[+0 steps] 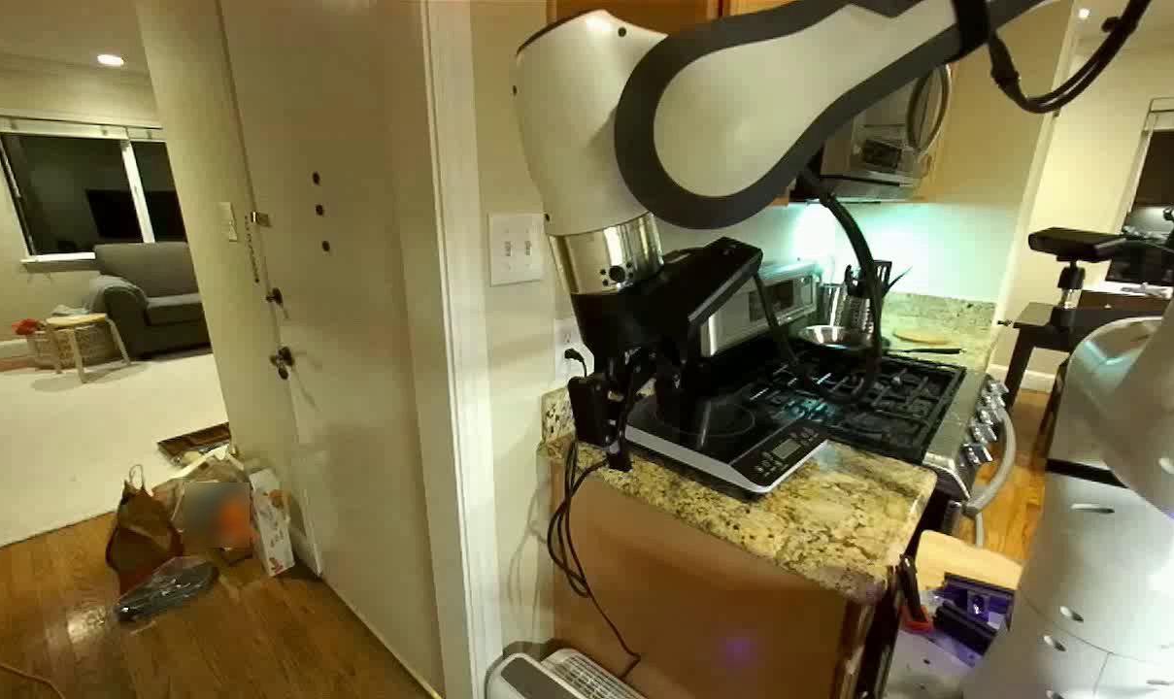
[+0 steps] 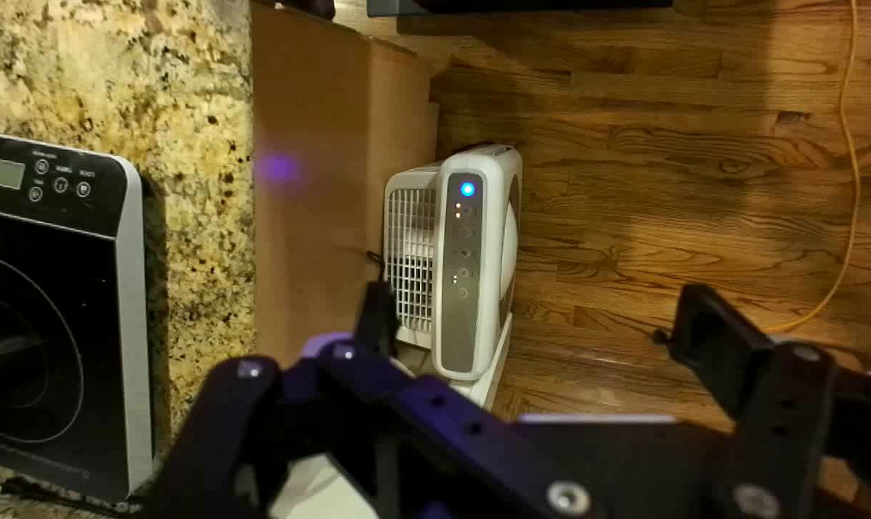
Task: Turn off the switch to the left
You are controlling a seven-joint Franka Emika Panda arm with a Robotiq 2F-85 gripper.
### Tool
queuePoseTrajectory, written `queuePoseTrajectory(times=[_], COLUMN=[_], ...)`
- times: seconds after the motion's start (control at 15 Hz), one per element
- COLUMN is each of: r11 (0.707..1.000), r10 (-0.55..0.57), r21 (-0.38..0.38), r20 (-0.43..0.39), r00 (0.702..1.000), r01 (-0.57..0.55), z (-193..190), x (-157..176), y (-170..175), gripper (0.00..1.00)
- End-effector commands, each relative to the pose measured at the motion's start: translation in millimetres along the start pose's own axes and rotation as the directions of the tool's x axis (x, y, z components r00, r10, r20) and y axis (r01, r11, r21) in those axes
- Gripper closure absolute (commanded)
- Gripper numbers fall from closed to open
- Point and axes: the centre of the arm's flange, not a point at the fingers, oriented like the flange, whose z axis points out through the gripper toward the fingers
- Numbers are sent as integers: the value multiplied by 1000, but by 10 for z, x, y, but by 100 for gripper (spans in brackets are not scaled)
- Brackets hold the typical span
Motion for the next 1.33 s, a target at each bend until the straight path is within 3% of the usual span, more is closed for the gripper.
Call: queuePoseTrajectory(times=[0.0,0.4,0.67,1.0,1.27], r11=[1000,1000,989,914,816], r10=[0,14,145,387,560], r21=[0,3,49,173,263], r20=[0,-7,-56,-109,-138], r00=[1000,1000,988,916,817], r01=[0,-14,-142,-366,-515], z=[0,-11,-140,-434,-581], x=[0,21,224,585,774], y=[0,14,208,729,1097], gripper=[0,0,0,0,0])
